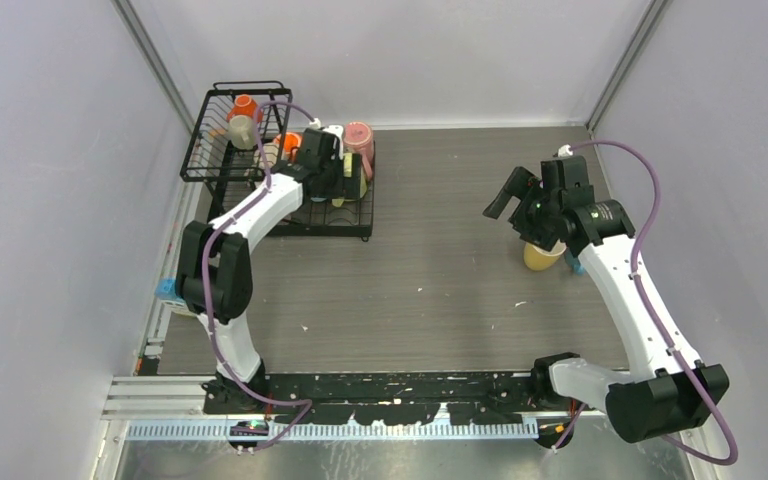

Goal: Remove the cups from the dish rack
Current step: Unload the cup from the dish rack.

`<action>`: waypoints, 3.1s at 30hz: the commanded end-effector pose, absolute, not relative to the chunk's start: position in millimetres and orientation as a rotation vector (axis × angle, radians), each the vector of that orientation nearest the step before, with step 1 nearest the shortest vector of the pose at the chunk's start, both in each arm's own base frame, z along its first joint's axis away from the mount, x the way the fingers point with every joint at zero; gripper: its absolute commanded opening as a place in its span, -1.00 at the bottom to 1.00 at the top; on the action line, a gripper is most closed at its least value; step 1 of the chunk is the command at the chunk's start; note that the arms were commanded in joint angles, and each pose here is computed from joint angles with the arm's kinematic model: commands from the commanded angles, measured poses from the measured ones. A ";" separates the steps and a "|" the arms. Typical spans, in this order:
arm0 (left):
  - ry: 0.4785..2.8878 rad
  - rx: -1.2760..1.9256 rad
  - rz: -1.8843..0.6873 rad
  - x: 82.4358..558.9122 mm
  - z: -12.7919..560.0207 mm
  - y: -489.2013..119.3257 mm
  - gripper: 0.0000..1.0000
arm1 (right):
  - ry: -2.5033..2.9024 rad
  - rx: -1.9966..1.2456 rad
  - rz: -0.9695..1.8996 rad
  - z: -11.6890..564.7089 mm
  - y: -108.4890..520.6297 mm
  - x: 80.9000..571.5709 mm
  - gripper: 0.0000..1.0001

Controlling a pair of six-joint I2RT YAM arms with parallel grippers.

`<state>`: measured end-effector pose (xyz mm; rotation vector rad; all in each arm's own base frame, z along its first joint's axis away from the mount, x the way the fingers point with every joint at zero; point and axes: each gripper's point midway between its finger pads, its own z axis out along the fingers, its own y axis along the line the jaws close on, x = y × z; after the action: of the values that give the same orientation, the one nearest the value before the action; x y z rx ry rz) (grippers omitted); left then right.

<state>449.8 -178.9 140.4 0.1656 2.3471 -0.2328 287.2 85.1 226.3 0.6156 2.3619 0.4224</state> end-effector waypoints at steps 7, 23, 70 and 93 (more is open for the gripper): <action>2.259 0.232 -0.390 489.1 134.2 -199.6 0.90 | 2.265 0.531 0.584 252.5 102.3 285.1 1.00; 2.274 0.154 -0.366 469.3 120.4 -225.9 0.44 | 2.294 0.533 0.547 237.9 98.3 281.8 1.00; 2.274 0.076 -0.114 480.1 117.3 -200.8 -1.00 | 2.312 0.512 0.556 226.9 101.2 281.5 1.00; 2.180 0.108 -0.081 464.2 180.0 -196.7 -1.00 | 2.291 0.504 0.618 223.7 110.9 293.7 1.00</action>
<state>451.4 -197.7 108.6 0.1530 2.3609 -0.0588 284.6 104.2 213.4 0.5275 2.3395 0.5704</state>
